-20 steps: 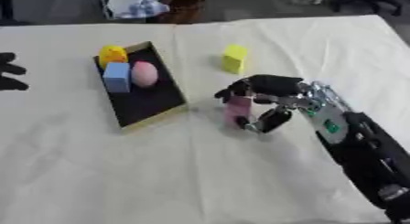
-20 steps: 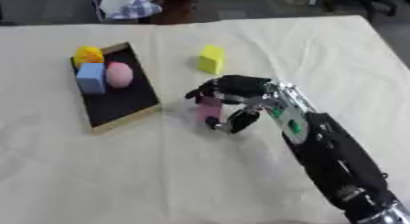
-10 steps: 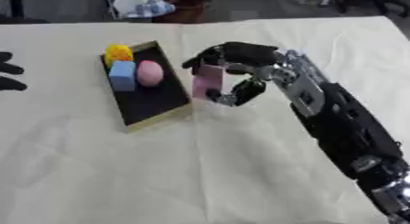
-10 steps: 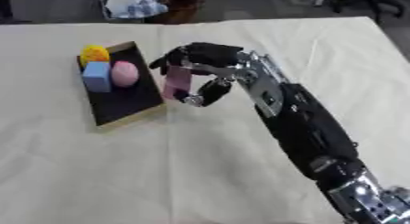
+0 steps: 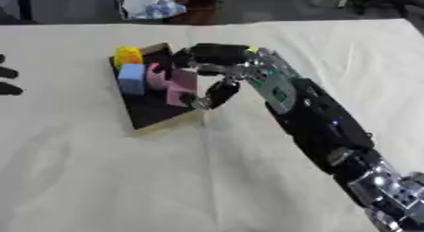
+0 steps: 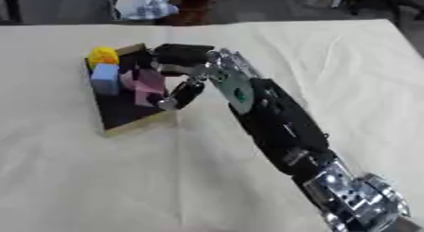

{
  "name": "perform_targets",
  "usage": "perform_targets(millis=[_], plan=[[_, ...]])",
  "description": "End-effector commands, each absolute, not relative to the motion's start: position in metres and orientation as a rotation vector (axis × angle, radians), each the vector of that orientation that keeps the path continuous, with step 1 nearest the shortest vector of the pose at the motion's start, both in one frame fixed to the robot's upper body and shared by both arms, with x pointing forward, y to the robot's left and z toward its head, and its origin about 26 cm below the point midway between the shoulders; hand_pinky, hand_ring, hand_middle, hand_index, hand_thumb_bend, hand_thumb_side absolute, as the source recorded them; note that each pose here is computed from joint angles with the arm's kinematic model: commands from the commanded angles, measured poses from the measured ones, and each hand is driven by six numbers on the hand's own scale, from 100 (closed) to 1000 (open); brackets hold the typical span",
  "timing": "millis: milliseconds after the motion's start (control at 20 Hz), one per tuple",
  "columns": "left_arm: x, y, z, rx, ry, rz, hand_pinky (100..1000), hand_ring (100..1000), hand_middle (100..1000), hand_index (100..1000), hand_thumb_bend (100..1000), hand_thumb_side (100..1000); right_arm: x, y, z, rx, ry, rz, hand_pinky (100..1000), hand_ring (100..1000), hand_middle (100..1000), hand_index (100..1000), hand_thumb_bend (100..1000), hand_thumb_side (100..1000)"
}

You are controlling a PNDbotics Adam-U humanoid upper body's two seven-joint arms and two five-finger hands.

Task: Pick up objects on the table and place them in the box.

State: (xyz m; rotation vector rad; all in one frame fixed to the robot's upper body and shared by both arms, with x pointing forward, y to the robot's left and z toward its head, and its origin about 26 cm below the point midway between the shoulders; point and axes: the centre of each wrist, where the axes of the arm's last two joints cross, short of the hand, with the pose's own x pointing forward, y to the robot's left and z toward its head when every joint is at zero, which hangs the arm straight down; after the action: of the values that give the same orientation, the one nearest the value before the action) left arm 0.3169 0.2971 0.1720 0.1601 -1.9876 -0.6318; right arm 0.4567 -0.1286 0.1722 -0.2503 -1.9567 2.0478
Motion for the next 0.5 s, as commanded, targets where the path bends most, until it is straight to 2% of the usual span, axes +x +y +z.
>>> perform_targets(millis=[50,500], plan=[[0.317,0.293,0.182,0.150,-2.023,-0.649,804,646,688,875,100,810,0.463,-0.120,0.177,-0.271,-1.944,2.078,816,744,581,947,100,100],[0.317,0.288,0.183,0.124,-2.030,-0.645,805,645,687,874,100,813,0.472,-0.103,0.165,-0.386,-1.951,2.012,808,739,577,943,100,100]])
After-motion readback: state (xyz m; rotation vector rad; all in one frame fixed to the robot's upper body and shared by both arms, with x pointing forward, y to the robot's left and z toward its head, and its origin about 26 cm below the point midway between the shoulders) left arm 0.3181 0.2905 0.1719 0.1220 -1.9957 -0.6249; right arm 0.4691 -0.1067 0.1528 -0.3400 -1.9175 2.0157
